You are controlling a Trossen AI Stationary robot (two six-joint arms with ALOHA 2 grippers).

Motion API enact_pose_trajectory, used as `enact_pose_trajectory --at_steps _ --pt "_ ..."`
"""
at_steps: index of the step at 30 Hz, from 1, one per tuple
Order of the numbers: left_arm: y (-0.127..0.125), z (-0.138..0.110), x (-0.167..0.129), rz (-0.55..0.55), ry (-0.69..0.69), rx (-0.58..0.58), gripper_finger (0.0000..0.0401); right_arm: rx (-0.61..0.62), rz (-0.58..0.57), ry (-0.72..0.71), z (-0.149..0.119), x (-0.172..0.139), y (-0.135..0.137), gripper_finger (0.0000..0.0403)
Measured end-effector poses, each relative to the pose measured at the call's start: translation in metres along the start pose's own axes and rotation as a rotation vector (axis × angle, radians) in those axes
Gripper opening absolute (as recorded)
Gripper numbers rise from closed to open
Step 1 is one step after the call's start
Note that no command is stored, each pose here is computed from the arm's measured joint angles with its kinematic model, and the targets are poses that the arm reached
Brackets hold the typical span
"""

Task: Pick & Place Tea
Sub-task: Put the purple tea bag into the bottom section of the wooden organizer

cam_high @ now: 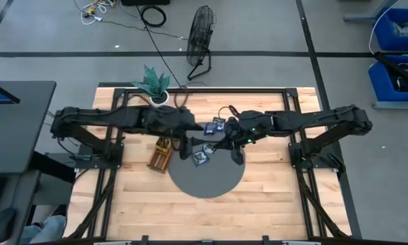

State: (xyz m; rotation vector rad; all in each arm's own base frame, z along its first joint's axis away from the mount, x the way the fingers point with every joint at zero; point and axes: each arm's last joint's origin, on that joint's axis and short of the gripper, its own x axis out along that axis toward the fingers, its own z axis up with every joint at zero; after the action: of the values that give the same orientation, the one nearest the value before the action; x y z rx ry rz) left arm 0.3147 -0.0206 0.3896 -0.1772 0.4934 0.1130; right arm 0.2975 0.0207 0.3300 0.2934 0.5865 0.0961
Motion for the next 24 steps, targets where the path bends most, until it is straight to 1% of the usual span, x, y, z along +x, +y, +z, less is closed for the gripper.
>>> enact_pose_trajectory --at_steps 1,3,6,8,10,17,20,24 --pt "0.000 -0.002 0.006 -0.005 0.030 0.013 0.0241 0.005 -0.004 0.016 -0.002 0.001 -0.001 0.0000" --pt "-0.002 0.000 0.016 -0.039 0.029 0.015 0.0241 0.010 -0.009 0.034 -0.003 0.003 -0.001 0.0000" --pt "-0.004 -0.003 0.033 -0.089 0.080 0.012 0.0241 0.012 -0.006 0.056 -0.005 0.008 -0.002 0.0000" --pt "-0.005 -0.009 0.045 -0.094 0.126 0.019 0.0241 0.014 0.002 0.069 -0.007 0.011 -0.003 0.0000" --pt "-0.006 -0.009 0.054 -0.104 0.129 0.030 0.0241 0.021 -0.001 0.093 -0.009 0.012 -0.003 0.0000" --pt "-0.007 -0.010 0.062 -0.120 0.146 0.050 0.0236 0.018 -0.005 0.101 -0.010 0.015 -0.004 0.0000" --pt "-0.007 -0.009 0.061 -0.121 0.143 0.050 0.0213 0.011 -0.004 0.096 -0.009 0.015 -0.004 0.0000" --pt "-0.007 -0.010 0.061 -0.120 0.146 0.047 0.0162 0.009 -0.004 0.093 -0.009 0.015 -0.004 0.0000"
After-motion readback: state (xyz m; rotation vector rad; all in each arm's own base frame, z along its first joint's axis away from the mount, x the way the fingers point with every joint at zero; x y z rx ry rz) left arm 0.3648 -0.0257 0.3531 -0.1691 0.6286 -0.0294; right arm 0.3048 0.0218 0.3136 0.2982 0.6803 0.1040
